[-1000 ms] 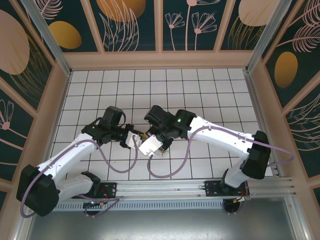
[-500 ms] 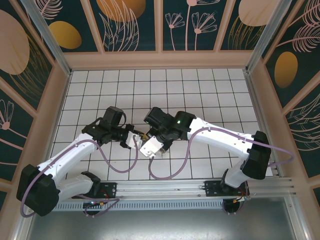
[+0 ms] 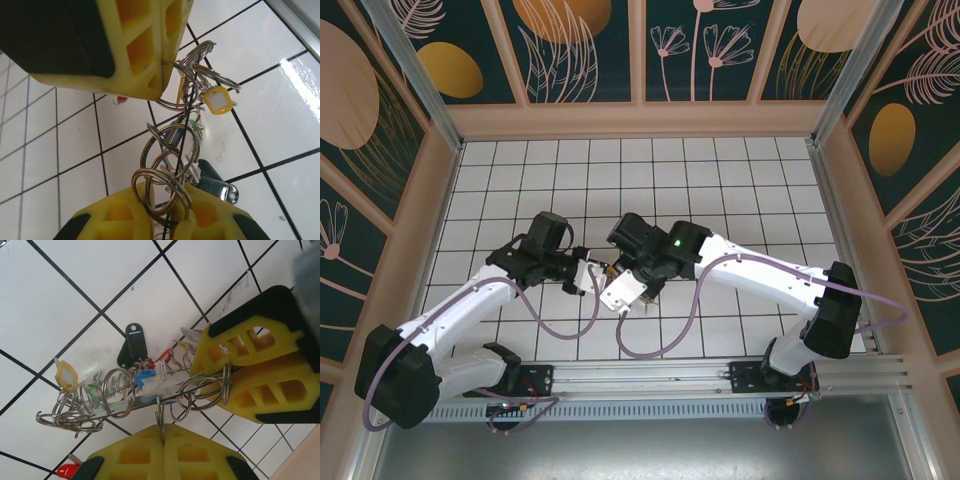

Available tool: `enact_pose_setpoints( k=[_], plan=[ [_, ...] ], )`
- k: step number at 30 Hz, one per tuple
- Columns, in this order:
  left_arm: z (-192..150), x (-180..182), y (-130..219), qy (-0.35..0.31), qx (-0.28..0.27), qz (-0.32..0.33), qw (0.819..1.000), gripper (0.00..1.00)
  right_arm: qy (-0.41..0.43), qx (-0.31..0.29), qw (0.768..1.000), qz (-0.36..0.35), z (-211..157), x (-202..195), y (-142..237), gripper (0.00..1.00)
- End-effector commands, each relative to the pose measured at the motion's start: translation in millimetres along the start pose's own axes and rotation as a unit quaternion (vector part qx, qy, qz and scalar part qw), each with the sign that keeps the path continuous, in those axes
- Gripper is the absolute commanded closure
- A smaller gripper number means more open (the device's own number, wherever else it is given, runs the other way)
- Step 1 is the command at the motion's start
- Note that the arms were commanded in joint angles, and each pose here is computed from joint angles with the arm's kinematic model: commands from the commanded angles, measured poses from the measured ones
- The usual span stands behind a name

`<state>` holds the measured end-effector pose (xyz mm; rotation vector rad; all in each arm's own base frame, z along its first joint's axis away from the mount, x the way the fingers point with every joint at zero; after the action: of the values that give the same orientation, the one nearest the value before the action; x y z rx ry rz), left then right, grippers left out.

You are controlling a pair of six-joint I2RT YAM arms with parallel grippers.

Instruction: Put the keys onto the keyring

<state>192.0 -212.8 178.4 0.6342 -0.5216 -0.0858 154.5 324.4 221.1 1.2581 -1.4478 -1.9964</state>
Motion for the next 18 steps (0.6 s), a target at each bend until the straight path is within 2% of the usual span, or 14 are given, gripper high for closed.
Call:
enact_pose_setpoints(
  k=[1, 10, 14, 18],
  plan=[
    [41.5, 15.8, 3.0, 0.007, -0.120, -0.001, 0.993, 1.00, 0.011, 0.027, 1.000, 0.000, 5.0, -1.9, -10.2, 1.00],
    [36.3, 12.7, -5.9, 0.089, -0.130, -0.026, 0.987, 1.00, 0.042, 0.154, 0.987, -0.026, -21.6, 19.6, -25.6, 1.00],
    [36.2, 12.9, -7.3, 0.109, -0.136, -0.034, 0.984, 1.00, 0.060, 0.165, 0.983, -0.045, -22.3, 19.9, -24.8, 1.00],
    [35.6, 11.9, -7.4, 0.106, -0.136, -0.033, 0.984, 1.00, 0.060, 0.124, 0.989, -0.048, -7.6, 14.6, -18.7, 1.00]
  ],
)
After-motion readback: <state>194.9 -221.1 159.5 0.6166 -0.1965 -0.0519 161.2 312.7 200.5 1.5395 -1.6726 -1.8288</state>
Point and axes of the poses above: each hand's point on the last joint's axis, 136 mm out from that joint toward the fingers, its own y axis back along the fingers, its own x axis along the line the jaws close on, z = x × y, the point moved 4 cm from there along y, back along the fingers
